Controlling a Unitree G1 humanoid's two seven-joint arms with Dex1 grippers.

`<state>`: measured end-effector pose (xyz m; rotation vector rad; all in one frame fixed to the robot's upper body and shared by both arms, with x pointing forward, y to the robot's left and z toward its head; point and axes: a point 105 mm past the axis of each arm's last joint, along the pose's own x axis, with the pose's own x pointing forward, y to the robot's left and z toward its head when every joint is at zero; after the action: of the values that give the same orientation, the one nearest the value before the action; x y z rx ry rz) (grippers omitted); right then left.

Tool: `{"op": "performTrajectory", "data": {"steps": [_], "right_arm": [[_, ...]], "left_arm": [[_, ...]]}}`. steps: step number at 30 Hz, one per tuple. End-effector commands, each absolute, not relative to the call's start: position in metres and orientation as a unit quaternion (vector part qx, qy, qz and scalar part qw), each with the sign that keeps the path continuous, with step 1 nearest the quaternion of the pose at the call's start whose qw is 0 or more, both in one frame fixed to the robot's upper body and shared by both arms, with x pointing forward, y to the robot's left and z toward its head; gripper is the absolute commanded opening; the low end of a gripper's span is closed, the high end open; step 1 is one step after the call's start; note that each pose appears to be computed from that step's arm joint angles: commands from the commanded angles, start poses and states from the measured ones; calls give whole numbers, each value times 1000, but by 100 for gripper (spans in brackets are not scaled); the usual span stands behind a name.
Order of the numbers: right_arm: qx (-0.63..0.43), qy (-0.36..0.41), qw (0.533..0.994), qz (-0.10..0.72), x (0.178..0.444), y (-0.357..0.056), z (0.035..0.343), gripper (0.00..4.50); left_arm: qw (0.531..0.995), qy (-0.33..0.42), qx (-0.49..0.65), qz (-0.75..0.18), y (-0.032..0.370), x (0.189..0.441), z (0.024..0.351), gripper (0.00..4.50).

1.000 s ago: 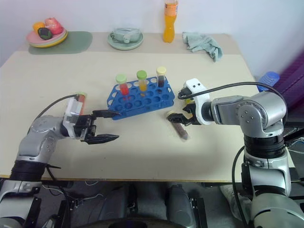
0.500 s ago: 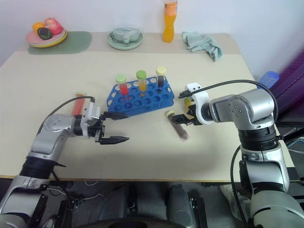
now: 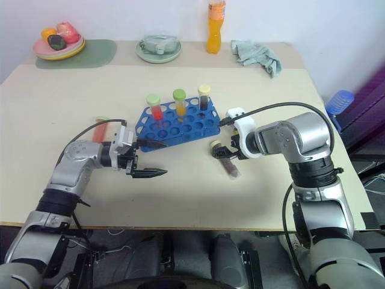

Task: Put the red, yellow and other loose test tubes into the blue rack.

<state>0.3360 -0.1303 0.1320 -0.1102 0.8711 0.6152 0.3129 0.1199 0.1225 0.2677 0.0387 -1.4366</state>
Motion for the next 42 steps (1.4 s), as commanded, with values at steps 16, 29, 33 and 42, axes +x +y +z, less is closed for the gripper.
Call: {"op": "performTrajectory", "data": {"steps": [16,29,33,42], "right_arm": [[-164,368,860,314,349,-117,116,81],[-52,33,875,480,321,-88,223,81],[30,-103,875,471,320,-97,245,81],[98,-264,888,364,367,-109,227,81]], "left_arm": [[741,-7,134,-658,114,317,133,450],[751,-16,129,-648,116,323,138,450],[755,-12,126,-643,121,323,135,450],[771,-18,116,-627,122,325,134,450]]}}
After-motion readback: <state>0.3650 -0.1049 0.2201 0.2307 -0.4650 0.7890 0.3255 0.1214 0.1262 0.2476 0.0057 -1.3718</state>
